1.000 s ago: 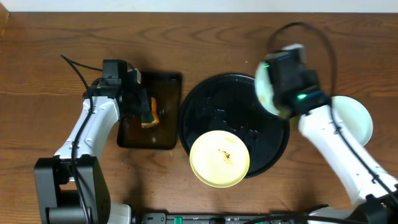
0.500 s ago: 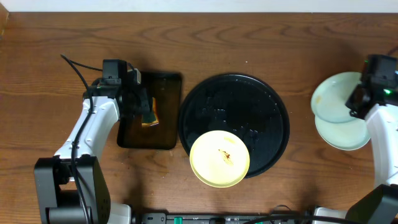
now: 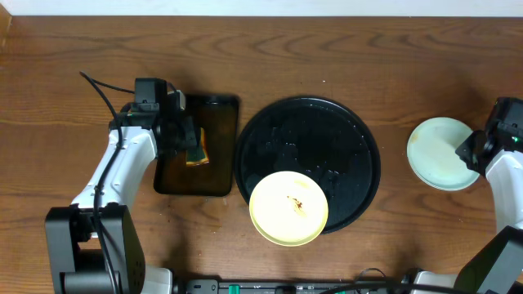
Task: Clean dirty plates on tray and stack at the side
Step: 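Carry the blue plate with the right gripper onto the plate at the right side, then move the right gripper to the yellow plate rim and grasp it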
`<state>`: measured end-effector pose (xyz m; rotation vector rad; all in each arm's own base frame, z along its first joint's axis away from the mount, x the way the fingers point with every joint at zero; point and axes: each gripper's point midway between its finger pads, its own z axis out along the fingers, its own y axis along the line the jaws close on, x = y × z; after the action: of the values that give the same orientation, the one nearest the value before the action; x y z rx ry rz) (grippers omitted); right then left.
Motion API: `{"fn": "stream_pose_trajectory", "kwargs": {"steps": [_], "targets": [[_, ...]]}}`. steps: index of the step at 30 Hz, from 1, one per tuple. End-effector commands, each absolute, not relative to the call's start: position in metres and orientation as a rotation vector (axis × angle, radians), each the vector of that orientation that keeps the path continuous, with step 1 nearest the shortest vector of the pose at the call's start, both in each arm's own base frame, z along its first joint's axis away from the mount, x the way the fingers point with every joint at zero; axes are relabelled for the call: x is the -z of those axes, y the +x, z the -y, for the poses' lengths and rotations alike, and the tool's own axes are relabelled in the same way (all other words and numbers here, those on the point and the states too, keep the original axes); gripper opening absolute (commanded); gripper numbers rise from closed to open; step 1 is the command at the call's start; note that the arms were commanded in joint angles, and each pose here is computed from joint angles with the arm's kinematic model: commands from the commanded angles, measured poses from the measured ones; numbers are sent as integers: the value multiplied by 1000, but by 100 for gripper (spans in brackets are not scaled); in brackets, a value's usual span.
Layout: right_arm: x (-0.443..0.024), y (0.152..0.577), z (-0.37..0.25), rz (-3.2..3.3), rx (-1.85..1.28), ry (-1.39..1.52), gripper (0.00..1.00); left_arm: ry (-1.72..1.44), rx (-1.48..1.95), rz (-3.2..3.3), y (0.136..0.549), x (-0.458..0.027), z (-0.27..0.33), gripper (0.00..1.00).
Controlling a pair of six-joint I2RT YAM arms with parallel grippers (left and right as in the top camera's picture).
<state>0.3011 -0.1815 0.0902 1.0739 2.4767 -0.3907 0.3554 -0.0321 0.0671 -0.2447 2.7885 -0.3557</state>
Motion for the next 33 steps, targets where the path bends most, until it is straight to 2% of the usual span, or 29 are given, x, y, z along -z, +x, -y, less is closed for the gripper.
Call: {"fn": "stream_pose_trajectory", "kwargs": {"steps": [1,6,8,11,14,21,28,31,33], "targets": [[-103,338,126,-2507,-31,848,35,-237,342,-2795,355,-65,32,39],[-112,352,22,-2588,-527,420,35,-238,342,-2795,355,-65,32,39],[-110,346,-5,-2633,-576,330,37,-237,342,-2795,355,-65,32,40],[-104,331,-51,-2723,-613,134,45,-238,342,-2796,355,-65,32,43],[-91,313,-81,-2819,-581,-8,48,-238,342,-2797,355,-65,32,45],[-59,263,-148,-3030,-625,-286,42,-240,342,-2808,352,-63,32,46],[-15,236,-164,-3224,-451,-293,39,-242,342,-2811,351,-62,32,45],[-2,230,-165,-3275,-426,-287,31,-243,342,-2817,350,-62,32,46],[5,231,-161,-3287,-386,-257,20,-244,342,-2820,349,-62,32,45]]}}
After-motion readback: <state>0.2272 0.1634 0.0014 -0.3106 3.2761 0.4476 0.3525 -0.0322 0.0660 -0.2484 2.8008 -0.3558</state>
